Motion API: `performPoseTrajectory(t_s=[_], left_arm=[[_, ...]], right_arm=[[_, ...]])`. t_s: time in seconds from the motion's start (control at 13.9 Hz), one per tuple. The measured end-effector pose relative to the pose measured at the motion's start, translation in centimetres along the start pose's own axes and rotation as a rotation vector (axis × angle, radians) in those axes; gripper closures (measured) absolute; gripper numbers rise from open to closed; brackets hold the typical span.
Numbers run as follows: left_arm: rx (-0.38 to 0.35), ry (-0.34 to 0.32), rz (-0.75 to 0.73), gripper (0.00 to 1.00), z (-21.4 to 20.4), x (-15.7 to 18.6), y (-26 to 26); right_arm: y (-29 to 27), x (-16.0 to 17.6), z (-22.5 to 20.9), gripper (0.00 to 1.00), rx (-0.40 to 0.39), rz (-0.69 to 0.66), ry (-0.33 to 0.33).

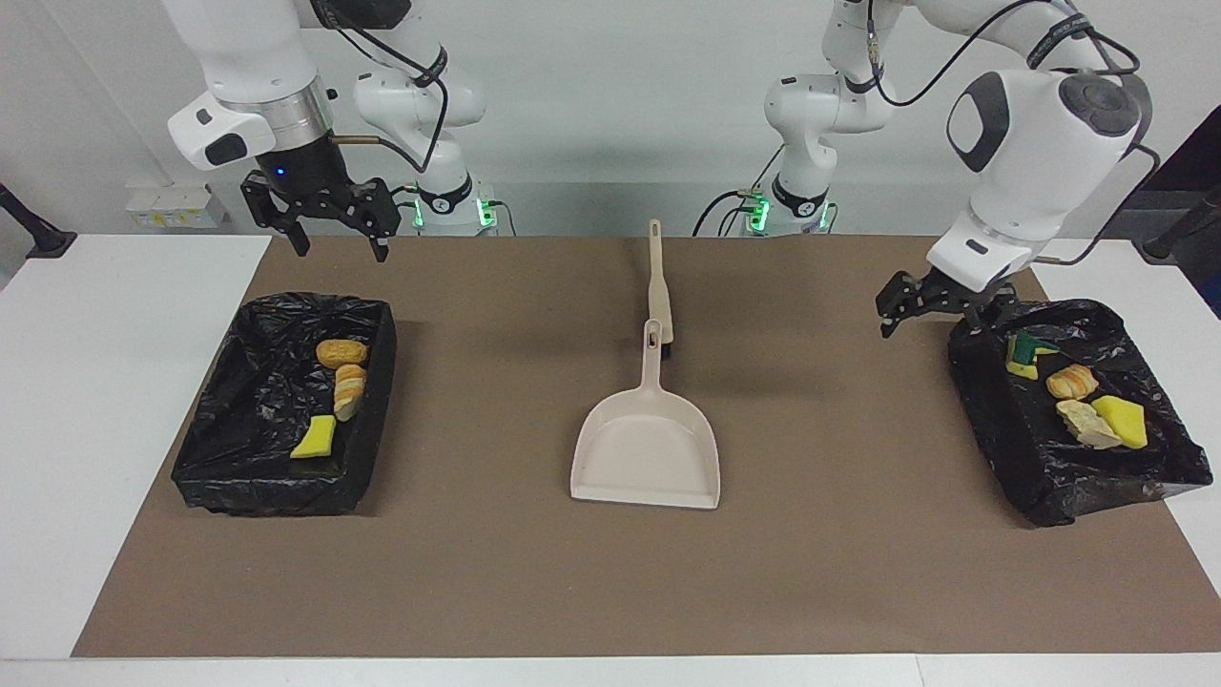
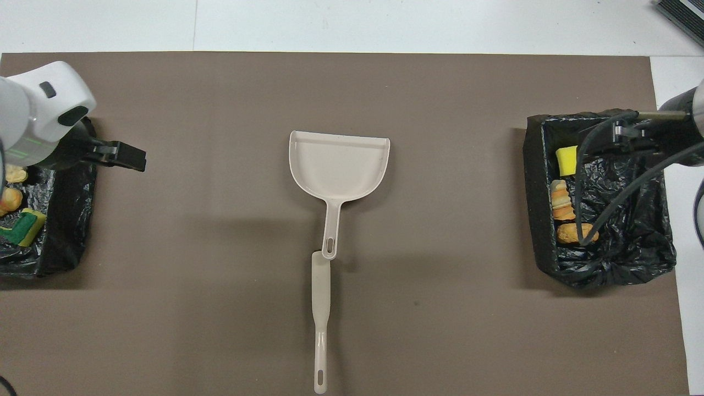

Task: Sweep and dump trash in bin
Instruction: 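Release the dustpan beside the brush and withdraw the left gripper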

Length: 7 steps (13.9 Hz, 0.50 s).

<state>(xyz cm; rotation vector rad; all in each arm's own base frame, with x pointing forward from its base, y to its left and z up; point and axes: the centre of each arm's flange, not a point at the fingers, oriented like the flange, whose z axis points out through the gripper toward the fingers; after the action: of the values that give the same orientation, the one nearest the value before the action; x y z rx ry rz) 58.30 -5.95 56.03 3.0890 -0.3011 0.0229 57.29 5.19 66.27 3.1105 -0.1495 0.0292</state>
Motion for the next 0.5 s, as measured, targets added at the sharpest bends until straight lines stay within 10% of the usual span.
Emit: performPoseTrajectory(t_s=[0.5], left_arm=[[-0.002,-0.042,0.025,0.00,-3.0,-2.8,0.7]], right_arm=[[0.1,-2.6,1.8,0.00,-0.010,-0.004,-0.011]])
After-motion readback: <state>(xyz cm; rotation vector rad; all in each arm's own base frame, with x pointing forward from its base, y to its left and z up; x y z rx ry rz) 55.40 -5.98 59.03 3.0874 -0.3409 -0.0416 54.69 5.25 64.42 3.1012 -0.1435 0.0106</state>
